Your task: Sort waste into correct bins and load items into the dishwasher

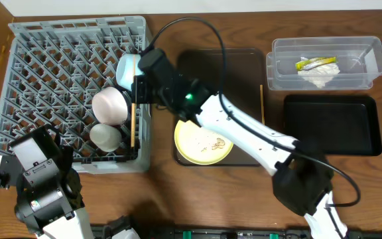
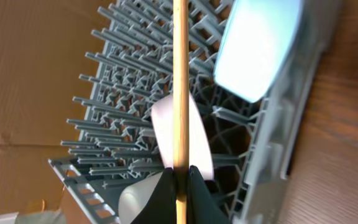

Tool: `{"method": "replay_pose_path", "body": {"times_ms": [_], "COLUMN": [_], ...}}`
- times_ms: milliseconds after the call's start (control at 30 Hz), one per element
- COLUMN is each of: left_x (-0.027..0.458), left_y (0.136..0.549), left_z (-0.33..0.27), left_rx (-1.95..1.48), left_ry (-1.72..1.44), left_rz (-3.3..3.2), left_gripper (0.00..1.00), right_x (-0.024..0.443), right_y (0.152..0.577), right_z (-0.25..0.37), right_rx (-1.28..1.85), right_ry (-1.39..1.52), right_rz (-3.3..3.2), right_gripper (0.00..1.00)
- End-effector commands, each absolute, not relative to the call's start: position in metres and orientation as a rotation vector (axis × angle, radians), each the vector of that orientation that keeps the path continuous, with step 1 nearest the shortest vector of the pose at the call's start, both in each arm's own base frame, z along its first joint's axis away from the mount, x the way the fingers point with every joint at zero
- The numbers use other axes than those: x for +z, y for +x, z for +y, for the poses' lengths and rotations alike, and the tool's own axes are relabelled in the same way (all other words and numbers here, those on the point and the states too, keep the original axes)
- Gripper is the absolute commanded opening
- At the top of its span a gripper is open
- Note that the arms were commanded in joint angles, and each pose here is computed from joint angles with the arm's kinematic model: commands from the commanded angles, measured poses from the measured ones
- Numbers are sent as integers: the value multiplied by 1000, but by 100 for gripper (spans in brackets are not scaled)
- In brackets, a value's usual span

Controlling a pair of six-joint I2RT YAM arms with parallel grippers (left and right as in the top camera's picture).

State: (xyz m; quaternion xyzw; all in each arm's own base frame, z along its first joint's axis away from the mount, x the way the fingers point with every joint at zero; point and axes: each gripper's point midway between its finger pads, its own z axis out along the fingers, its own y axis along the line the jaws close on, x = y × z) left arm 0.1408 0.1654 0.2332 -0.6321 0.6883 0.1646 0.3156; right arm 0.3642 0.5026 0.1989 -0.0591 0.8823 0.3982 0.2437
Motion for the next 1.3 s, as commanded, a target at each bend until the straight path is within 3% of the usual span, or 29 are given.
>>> {"method": "replay_pose_path", "body": {"times_ms": [0,200,267,400,633,767,967,1133,1267], "left_x": [239,239,239,239,239,239,239,239,239], "left_y": [139,139,139,139,139,139,139,139,139], "left_z": [168,168,168,168,168,168,168,168,168], "left_rx": [442,442,442,442,442,442,442,442,442], "left_ry": [-1673,-1673,-1673,-1673,-1673,-1673,-1673,-1673,-1673], "left_rz": [1784,1784,1784,1784,1784,1784,1784,1784,1784], "left_gripper": [94,94,94,94,94,94,94,94,94], "right_x": [167,146,144,144,171,219,235,203,142], "right_y": [360,358,358,358,361,378,412,431,428], "right_z": [517,522,522,522,513,475,389,306,224], "right_rx": [1064,1037,1028,1010,996,942,751,505,101], "right_ry": [-166,-197,-221,-273,-347,-372,-198,-110,-49], "right_rz": [2445,2467,2461,2446,2395,2335,2409,2567,2771], "right_gripper": [1,2,9,31,41,58,78,83,83]}}
